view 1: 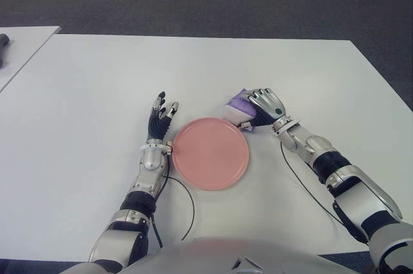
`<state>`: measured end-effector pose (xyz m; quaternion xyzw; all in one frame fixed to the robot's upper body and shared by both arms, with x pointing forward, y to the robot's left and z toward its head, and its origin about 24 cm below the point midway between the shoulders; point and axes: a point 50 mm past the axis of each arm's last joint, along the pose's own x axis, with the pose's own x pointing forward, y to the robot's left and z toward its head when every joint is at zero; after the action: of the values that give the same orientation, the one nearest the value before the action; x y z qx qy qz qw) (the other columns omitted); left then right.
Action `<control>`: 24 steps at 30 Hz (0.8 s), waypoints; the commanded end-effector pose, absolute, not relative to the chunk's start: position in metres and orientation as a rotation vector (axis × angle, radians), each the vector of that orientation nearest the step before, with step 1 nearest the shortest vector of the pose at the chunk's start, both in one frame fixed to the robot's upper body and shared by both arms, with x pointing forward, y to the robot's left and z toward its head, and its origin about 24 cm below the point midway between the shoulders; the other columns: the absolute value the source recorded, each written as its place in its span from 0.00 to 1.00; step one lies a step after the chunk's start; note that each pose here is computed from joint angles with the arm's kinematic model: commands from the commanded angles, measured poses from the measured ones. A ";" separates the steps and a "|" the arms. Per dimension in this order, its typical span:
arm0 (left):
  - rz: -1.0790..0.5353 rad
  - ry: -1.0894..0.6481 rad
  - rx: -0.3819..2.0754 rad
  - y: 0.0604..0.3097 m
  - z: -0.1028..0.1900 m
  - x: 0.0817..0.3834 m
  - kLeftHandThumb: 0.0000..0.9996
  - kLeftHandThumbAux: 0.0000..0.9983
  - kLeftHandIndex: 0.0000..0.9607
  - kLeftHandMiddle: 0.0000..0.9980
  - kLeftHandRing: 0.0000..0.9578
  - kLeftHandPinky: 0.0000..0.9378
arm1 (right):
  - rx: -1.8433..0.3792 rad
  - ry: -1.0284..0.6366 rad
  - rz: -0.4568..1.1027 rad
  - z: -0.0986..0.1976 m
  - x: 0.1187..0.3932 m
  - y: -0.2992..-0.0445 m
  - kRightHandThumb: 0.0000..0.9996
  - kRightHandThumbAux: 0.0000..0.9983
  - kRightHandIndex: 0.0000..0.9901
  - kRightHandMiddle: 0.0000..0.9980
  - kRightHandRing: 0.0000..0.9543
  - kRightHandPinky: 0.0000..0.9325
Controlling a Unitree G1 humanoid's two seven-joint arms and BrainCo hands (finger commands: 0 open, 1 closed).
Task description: Put the tissue paper into the plate.
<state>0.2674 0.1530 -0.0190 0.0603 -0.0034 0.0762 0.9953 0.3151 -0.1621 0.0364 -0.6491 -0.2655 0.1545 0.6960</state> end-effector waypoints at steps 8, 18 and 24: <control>0.156 0.047 0.129 0.154 -0.030 0.260 0.00 0.44 0.00 0.00 0.00 0.00 | -1.440 -0.589 0.227 0.035 0.304 -0.173 0.75 0.71 0.45 0.89 0.93 0.91; 0.156 0.052 0.124 0.155 -0.031 0.261 0.00 0.45 0.00 0.00 0.00 0.00 | -1.349 -0.760 0.055 0.105 0.318 -0.173 0.75 0.71 0.45 0.89 0.91 0.83; 0.153 0.051 0.115 0.155 -0.031 0.261 0.00 0.45 0.00 0.00 0.00 0.00 | -1.209 -0.855 -0.007 0.139 0.310 -0.146 0.75 0.71 0.45 0.89 0.91 0.83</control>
<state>0.2689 0.1539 -0.0184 0.0599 -0.0068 0.0766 0.9952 0.3145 -0.1633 0.1305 -0.5809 -0.3778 -0.0022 0.7210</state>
